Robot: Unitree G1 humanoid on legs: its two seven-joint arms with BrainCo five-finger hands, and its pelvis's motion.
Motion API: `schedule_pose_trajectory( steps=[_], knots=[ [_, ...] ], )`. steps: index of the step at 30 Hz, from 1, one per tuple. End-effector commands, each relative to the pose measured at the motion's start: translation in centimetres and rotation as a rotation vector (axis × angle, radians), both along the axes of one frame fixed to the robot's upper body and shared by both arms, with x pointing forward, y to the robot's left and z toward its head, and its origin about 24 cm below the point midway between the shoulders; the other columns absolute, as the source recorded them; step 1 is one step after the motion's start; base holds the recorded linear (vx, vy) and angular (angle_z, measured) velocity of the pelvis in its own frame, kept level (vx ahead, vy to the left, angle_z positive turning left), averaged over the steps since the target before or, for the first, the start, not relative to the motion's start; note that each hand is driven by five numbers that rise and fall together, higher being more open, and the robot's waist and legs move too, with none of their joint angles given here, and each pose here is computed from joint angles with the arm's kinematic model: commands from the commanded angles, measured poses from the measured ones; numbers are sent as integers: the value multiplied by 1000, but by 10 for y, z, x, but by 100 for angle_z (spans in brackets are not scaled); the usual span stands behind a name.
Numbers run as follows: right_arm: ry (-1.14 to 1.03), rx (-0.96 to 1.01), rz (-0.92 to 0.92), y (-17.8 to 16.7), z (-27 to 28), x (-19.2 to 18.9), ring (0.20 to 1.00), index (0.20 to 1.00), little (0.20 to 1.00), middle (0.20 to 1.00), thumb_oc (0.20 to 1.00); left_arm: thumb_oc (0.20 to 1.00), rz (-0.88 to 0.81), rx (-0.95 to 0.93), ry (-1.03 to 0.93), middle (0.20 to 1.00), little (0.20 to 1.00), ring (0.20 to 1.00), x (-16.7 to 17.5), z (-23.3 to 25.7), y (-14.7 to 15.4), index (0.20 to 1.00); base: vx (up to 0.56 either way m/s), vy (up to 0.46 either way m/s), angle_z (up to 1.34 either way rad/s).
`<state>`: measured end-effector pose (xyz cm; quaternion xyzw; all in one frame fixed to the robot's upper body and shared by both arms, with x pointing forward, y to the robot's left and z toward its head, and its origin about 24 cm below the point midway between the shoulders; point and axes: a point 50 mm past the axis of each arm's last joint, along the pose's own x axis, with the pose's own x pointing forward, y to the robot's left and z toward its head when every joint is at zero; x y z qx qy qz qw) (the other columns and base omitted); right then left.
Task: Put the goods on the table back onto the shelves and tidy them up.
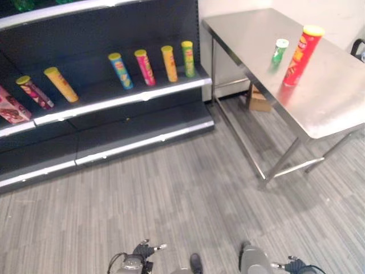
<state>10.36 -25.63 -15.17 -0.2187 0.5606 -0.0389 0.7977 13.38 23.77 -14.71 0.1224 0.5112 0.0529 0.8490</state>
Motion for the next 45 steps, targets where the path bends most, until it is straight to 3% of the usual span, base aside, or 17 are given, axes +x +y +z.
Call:
schedule_pose_trajectory(
  steps=[1,22,33,45],
  knots=[
    [3,-55,-4,-17,5,0,1000,1000,1000,1000,1000,1000,-30,9,-48,1000,1000,1000,12,5,2,1000,297,-18,34],
    [53,-90,-131,-38,6,-27,1000,1000,1000,1000,1000,1000,48,-62,-73,1000,1000,1000,15,3,-16,1000,233,-90,22],
    [11,-107,-150,-42,10,-19,1000,1000,1000,1000,1000,1000,100,-31,-16,1000,1000,1000,-6,-3,-5,1000,297,180,-40],
    [-88,-90,-277,-48,16,-7,1000,1000,1000,1000,1000,1000,120,39,-102,1000,1000,1000,15,13,24,1000,140,193,-50]
  ],
)
